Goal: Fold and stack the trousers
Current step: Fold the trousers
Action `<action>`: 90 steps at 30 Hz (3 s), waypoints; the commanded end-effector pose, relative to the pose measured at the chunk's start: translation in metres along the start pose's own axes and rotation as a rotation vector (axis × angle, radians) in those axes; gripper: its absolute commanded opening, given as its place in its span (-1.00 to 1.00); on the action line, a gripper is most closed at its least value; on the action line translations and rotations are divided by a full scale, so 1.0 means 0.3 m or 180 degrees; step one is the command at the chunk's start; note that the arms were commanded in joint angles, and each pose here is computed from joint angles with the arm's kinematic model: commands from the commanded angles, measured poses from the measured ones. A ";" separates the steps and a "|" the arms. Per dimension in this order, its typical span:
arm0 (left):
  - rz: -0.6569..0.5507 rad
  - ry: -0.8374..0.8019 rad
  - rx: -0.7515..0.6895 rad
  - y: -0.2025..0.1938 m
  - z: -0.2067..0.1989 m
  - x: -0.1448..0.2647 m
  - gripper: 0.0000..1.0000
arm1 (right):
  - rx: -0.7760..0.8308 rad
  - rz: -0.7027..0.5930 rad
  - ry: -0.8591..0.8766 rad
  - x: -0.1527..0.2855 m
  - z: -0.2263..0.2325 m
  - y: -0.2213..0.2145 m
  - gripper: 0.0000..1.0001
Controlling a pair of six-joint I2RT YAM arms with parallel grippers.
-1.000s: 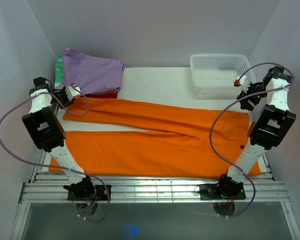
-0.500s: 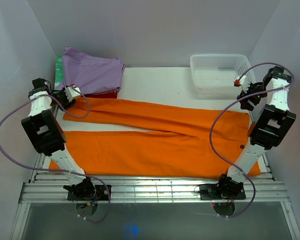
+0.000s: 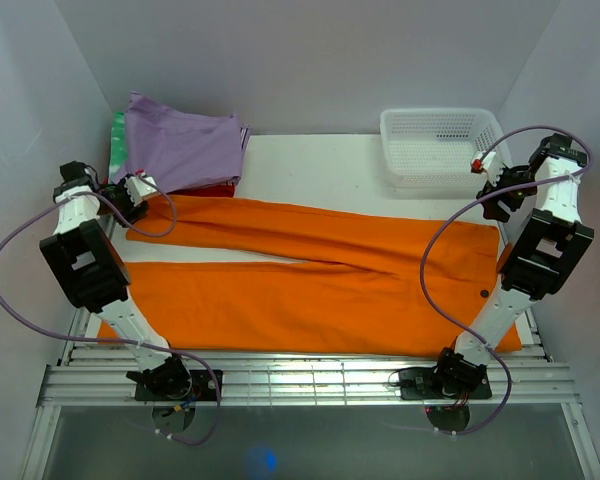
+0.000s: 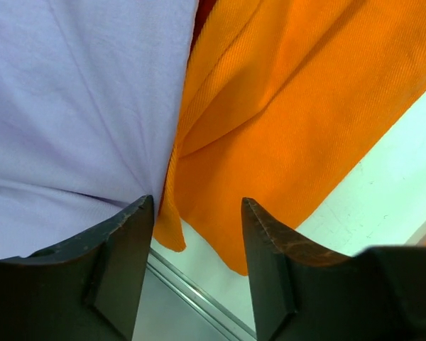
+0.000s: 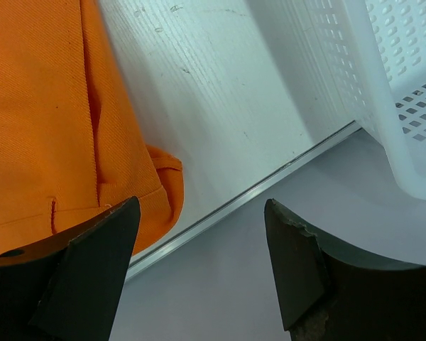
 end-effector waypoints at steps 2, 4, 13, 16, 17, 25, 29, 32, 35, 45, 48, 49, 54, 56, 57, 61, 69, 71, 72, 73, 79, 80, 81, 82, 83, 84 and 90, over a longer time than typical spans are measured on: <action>-0.0050 0.0290 0.0220 0.013 0.048 0.112 0.37 | -0.0031 -0.0067 -0.0001 0.033 0.026 0.013 0.53; -0.0075 0.0424 0.0214 0.011 0.081 0.136 0.56 | -0.0039 -0.0063 0.0002 0.030 0.025 0.006 0.53; -0.0217 0.0781 0.0400 -0.015 0.127 0.218 0.86 | -0.0058 -0.0057 0.0015 0.025 0.027 0.000 0.54; -0.0258 0.0813 0.0461 -0.015 0.131 0.215 0.87 | -0.0065 -0.0039 0.0022 0.022 0.028 -0.006 0.54; -0.0329 0.0848 0.0516 -0.009 0.135 0.215 0.88 | -0.0072 -0.0030 0.0033 0.019 0.030 -0.009 0.54; -0.0389 0.0404 0.0492 -0.021 0.079 0.117 0.78 | -0.0080 -0.0043 0.0024 0.018 0.022 -0.005 0.54; -0.0364 0.0278 0.0333 -0.020 0.082 0.056 0.76 | -0.0085 -0.0030 0.0019 0.014 0.020 -0.009 0.54; -0.0384 0.0239 0.0257 0.005 0.112 0.009 0.75 | -0.0087 -0.0024 0.0022 0.015 0.020 -0.010 0.54; -0.0341 0.0217 0.0191 0.018 0.139 -0.042 0.72 | -0.0085 -0.0016 0.0015 0.019 0.021 -0.010 0.54; -0.0222 -0.0064 -0.0013 0.058 0.067 -0.111 -0.45 | 0.0091 -0.0012 -0.0023 0.012 -0.007 -0.007 0.53; -0.0148 -0.0151 -0.0097 0.065 0.014 -0.094 -0.77 | 0.0213 -0.0047 -0.0004 0.000 -0.026 -0.001 0.53; -0.0128 -0.0167 -0.0127 0.068 0.002 -0.087 -0.81 | 0.0254 -0.0088 -0.0005 -0.001 -0.032 0.007 0.53; -0.0120 -0.0187 -0.0204 0.100 -0.051 -0.057 -0.91 | 0.0445 -0.0158 0.0066 -0.067 -0.051 0.037 0.54; -0.0122 -0.0194 -0.0198 0.107 -0.063 -0.051 -0.91 | 0.0491 -0.0186 0.0110 -0.089 -0.051 0.069 0.55; -0.0117 -0.0192 -0.0216 0.109 -0.066 -0.049 -0.92 | 0.0465 -0.0180 0.0169 -0.114 -0.047 0.068 0.54; -0.0123 -0.0217 -0.0208 0.119 -0.093 -0.041 -0.92 | 0.0500 -0.0144 0.0395 -0.196 0.007 0.087 0.55; -0.0122 -0.0237 -0.0103 0.121 -0.111 -0.040 -0.93 | 0.0456 0.0084 0.0699 -0.317 0.090 0.061 0.50; -0.0115 -0.0251 -0.0089 0.121 -0.116 -0.039 -0.94 | 0.0474 0.0098 0.0686 -0.302 0.092 0.070 0.50; -0.0122 -0.0257 -0.0092 0.123 -0.119 -0.038 -0.94 | 0.0488 0.0095 0.0669 -0.292 0.090 0.076 0.50; -0.0123 -0.0260 -0.0099 0.124 -0.122 -0.038 -0.94 | 0.0509 0.0099 0.0621 -0.277 0.081 0.083 0.50; -0.0130 -0.0244 -0.0051 0.126 -0.121 -0.035 -0.94 | 0.0473 -0.0093 0.0357 -0.108 0.043 0.186 0.50; -0.0146 -0.0239 -0.0057 0.130 -0.120 -0.037 -0.94 | 0.0492 -0.0115 0.0326 -0.070 0.049 0.204 0.51; -0.0147 -0.0224 -0.0055 0.133 -0.114 -0.033 -0.94 | 0.0514 -0.0088 0.0357 -0.054 0.064 0.199 0.51; -0.0147 -0.0224 -0.0055 0.132 -0.113 -0.033 -0.94 | 0.0496 -0.0046 0.0422 -0.039 0.089 0.186 0.51; -0.0145 -0.0213 -0.0064 0.132 -0.108 -0.032 -0.94 | 0.0508 -0.0008 0.0460 -0.027 0.118 0.171 0.51; -0.0149 -0.0209 -0.0062 0.133 -0.105 -0.032 -0.95 | 0.0547 0.0044 0.0447 -0.018 0.125 0.156 0.51; -0.0143 -0.0184 -0.0075 0.133 -0.086 -0.028 -0.95 | 0.0531 0.0371 0.0740 -0.045 0.202 0.058 0.54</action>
Point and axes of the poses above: each gripper's point midway between its finger pads, its own x axis back along the fingers, its own z axis along the line the jaws close on, y = z × x, the point moved 3 cm from there along x, back along the fingers, and after that the axes turned 15 degrees about -x, right-handed, at the moved point
